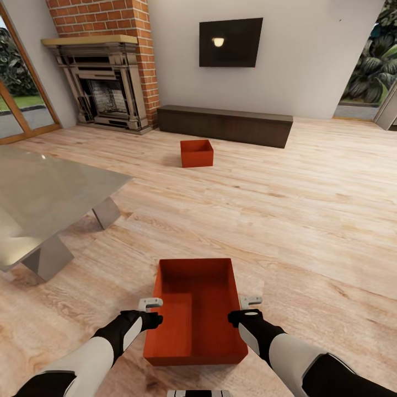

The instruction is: Move the two storage containers from the living room to the garage. In the garage, place one container on the floor and stack the other container on top of it (either order is fine).

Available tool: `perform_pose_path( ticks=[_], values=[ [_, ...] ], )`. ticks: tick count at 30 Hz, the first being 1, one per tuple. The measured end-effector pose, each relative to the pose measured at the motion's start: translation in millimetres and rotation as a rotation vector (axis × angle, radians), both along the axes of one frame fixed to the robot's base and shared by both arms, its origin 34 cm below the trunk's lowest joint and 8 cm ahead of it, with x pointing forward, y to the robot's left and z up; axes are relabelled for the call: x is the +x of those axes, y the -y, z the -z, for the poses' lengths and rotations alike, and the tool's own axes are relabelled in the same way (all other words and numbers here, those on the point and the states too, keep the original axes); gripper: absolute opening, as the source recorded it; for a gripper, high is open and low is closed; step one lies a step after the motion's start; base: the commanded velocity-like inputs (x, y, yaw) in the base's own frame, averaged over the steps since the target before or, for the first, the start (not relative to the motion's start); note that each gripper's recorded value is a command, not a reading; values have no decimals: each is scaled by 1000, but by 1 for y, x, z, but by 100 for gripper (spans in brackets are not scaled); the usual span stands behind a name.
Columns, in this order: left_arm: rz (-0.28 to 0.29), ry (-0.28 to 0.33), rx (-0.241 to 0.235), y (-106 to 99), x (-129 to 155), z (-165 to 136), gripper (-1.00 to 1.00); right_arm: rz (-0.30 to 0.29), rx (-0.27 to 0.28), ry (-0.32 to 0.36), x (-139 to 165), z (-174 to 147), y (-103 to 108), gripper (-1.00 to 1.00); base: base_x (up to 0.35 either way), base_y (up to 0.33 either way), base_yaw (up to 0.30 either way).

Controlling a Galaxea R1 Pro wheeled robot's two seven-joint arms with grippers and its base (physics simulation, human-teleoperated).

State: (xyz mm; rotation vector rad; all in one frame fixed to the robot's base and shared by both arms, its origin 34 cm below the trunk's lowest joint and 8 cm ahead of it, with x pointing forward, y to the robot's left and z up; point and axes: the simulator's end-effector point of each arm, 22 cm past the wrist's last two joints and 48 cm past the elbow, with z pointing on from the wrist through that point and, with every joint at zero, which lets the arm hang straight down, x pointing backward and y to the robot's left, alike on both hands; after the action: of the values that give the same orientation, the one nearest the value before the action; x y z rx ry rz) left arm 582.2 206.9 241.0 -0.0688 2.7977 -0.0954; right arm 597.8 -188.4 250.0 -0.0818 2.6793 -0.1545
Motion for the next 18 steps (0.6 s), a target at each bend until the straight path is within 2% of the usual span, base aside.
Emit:
perform_pose_path(
  ticks=[9,18],
  values=[
    [0,0,1,0,-5,20,100,0,0,0,-5,20,0,100,0,0,0],
    [0,-1,1,0,-6,20,100,-2,0,1,-5,20,0,100,0,0,0]
  ],
)
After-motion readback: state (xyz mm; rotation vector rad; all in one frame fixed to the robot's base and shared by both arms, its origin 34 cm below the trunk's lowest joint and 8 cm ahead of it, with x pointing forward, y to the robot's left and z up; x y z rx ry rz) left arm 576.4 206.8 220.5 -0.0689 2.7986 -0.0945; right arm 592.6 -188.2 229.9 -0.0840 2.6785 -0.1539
